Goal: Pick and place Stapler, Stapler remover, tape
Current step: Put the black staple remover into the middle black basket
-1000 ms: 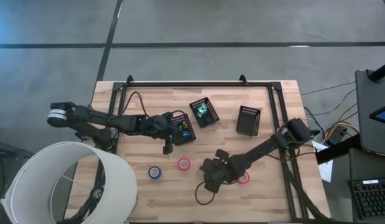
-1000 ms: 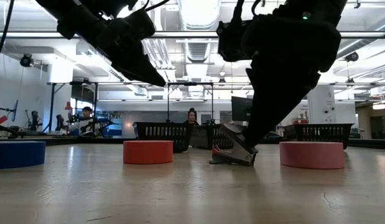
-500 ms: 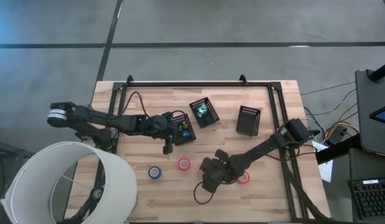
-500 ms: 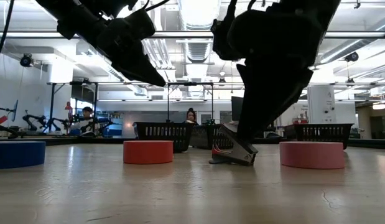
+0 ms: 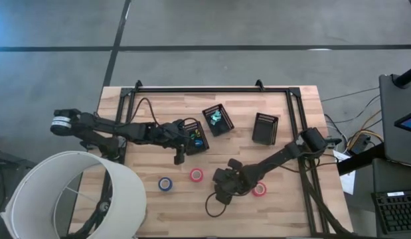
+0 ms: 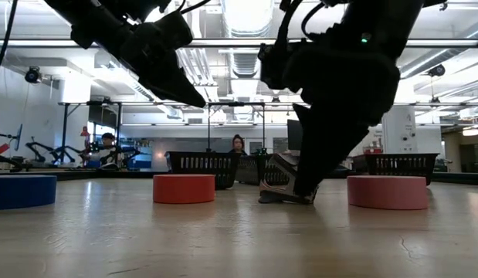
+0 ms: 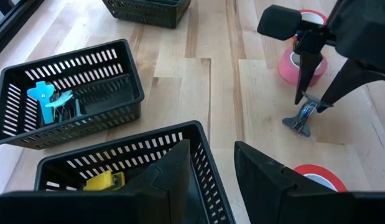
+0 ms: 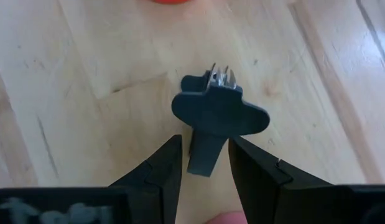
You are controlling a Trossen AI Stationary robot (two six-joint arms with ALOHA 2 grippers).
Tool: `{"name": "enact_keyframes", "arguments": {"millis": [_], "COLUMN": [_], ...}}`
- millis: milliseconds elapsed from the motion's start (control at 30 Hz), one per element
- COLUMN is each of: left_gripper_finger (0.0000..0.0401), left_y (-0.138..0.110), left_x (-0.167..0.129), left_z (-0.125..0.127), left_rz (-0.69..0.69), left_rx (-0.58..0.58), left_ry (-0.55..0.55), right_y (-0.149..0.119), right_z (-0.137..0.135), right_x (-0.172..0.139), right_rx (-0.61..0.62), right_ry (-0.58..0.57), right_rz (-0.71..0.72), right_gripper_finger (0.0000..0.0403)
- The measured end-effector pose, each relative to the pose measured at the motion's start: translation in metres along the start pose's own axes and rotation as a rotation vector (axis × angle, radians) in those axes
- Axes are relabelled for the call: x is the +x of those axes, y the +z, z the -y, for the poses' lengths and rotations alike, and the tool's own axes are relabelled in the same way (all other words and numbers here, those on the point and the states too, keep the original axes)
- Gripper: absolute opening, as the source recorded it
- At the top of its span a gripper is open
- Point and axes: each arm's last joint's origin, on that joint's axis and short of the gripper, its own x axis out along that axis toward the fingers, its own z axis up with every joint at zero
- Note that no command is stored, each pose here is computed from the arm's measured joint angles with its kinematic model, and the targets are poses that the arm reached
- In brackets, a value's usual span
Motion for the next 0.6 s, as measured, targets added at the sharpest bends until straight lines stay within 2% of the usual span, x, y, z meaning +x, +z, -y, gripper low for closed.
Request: {"name": "enact_keyframes", "arguments": {"millis": [167,367,600], "left_gripper_finger": [0.0129,0.0129,0.0129], "left_y": [0.0,0.0,0.0], "left_x": [0.0,0.0,0.0], "left_z": [0.0,0.0,0.0], "left_rz": [0.0,0.0,0.0], "left_rx": [0.0,0.0,0.0], "left_ry": [0.0,-0.001,-0.005], "right_y": [0.001,0.005,0.012], "right_z": [0.001,0.006,0.012], "right_x": [0.0,0.003,-0.013], "right_rx": [-0.009,-0.022,-0.053], "right_ry": [-0.002,-0.009,0.011], "right_rz": [-0.001,-0.004,-0.015], "right_gripper_finger": [0.0108,0.0044,0.004]}}
